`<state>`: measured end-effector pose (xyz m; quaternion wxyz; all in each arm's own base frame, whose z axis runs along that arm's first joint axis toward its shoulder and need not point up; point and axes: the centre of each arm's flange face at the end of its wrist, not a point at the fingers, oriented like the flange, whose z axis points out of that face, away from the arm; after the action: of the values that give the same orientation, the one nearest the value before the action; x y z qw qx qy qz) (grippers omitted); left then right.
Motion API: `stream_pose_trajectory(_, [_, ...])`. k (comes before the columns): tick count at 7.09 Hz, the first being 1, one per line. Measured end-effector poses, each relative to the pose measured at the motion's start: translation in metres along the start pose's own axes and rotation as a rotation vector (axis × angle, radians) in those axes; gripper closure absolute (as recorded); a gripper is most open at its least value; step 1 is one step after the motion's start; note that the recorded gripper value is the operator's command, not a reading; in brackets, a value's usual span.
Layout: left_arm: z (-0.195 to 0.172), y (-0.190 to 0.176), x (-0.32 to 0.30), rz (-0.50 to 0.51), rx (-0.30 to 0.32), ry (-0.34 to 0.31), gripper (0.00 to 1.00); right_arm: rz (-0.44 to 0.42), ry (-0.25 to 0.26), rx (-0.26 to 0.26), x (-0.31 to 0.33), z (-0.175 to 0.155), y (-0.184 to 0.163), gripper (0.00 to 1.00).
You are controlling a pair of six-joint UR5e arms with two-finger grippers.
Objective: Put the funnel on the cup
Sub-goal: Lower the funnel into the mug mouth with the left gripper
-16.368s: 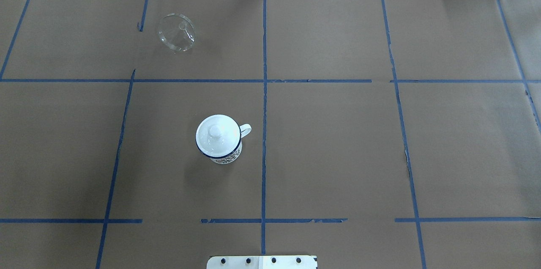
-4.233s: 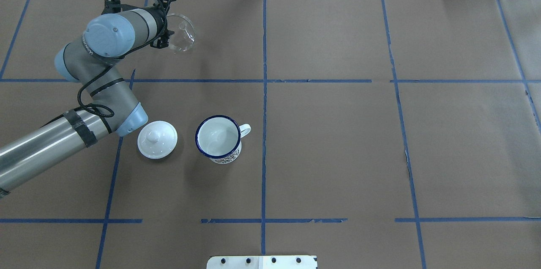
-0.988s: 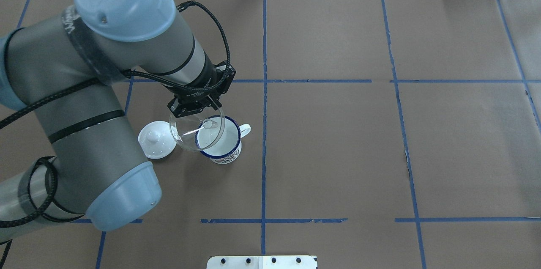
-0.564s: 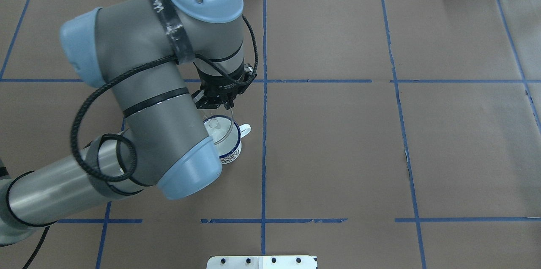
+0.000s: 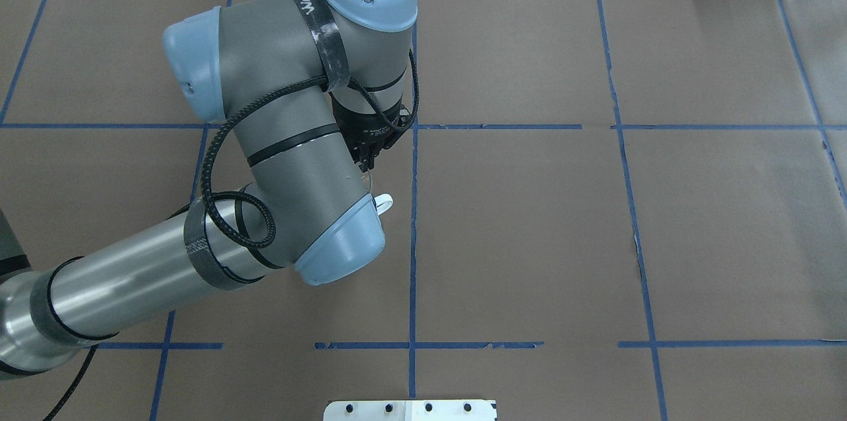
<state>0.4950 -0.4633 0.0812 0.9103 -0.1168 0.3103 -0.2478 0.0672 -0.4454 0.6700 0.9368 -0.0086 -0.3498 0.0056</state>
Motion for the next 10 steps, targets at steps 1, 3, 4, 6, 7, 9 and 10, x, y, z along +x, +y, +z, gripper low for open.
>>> stream_pose_trajectory(1, [0.010,-0.001,0.003,0.010,-0.003,-0.014,1.00,0.000,0.000,0.000,0.000,0.000,0.000,0.00])
stream_pose_trajectory(3, [0.043,0.013,0.003,0.068,-0.023,-0.036,1.00,0.000,0.000,0.000,0.000,0.000,0.000,0.00])
stream_pose_trajectory(4, [0.052,0.015,0.001,0.078,-0.027,-0.042,1.00,0.000,0.000,0.000,0.000,0.000,0.000,0.00])
stream_pose_trajectory(6, [0.058,0.016,-0.001,0.085,-0.031,-0.045,1.00,0.000,0.000,0.000,0.000,0.000,0.000,0.00])
stream_pose_trajectory(7, [0.057,0.016,-0.001,0.088,-0.031,-0.041,1.00,0.000,0.000,0.000,0.000,0.000,0.000,0.00])
stream_pose_trajectory(9, [0.061,0.015,0.002,0.094,-0.032,-0.029,1.00,0.000,0.000,0.000,0.000,0.000,0.000,0.00])
stream_pose_trajectory(10, [0.065,0.014,0.003,0.094,-0.032,-0.029,1.00,0.000,0.000,0.000,0.000,0.000,0.000,0.00])
